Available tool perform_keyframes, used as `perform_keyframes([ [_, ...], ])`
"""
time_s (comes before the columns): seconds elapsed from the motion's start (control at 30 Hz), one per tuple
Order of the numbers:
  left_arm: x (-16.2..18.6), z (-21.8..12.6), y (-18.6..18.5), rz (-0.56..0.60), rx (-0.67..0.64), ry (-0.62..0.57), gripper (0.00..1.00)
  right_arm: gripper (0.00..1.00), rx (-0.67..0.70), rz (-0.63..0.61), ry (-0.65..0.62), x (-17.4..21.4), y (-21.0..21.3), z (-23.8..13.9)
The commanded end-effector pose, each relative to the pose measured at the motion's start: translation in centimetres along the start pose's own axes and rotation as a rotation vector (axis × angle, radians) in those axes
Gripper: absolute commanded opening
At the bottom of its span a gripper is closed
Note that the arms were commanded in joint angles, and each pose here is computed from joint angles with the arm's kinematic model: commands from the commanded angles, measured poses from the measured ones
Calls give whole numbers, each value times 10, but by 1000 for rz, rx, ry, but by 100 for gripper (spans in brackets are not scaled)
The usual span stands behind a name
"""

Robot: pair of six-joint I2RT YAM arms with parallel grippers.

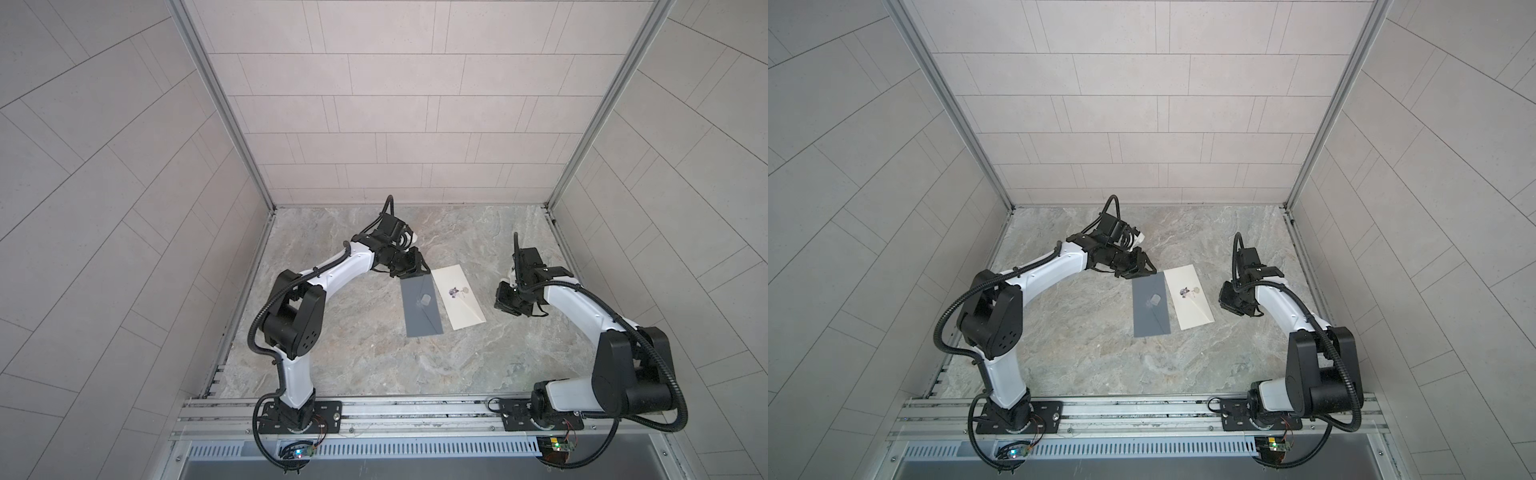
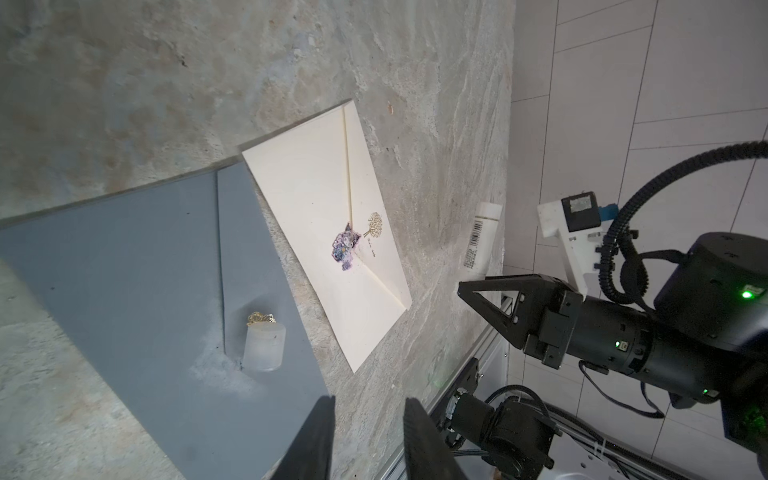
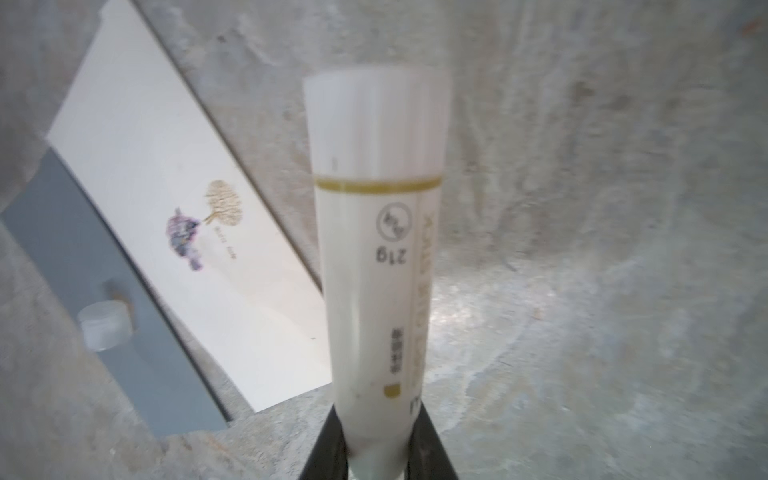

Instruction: Place the letter into the envelope and seal it

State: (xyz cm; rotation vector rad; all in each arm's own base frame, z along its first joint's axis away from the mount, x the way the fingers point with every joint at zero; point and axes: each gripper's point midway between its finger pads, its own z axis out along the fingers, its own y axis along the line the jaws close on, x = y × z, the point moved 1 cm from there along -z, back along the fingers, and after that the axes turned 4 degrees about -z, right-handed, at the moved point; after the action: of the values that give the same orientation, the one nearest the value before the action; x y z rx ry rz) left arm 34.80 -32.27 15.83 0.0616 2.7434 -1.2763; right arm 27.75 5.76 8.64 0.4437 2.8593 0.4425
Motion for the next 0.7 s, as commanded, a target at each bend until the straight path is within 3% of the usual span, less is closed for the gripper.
perform_keyframes([
  [0.0, -4, -2, -28, 21, 115, 3, 40, 0, -196, -131, 21, 3, 52, -2],
  [0.17, -8, 1, -47, -18, 251, 14, 59, 0, -341, -325, 5, 15, 115, -14],
  [0.27, -9, 0, -53, -20, 281, 11, 64, 0, -416, -390, -20, 18, 144, -24],
  [0.67, -2, 2, -53, -20, 279, 20, 63, 0, -538, -404, -158, -9, 200, -50],
])
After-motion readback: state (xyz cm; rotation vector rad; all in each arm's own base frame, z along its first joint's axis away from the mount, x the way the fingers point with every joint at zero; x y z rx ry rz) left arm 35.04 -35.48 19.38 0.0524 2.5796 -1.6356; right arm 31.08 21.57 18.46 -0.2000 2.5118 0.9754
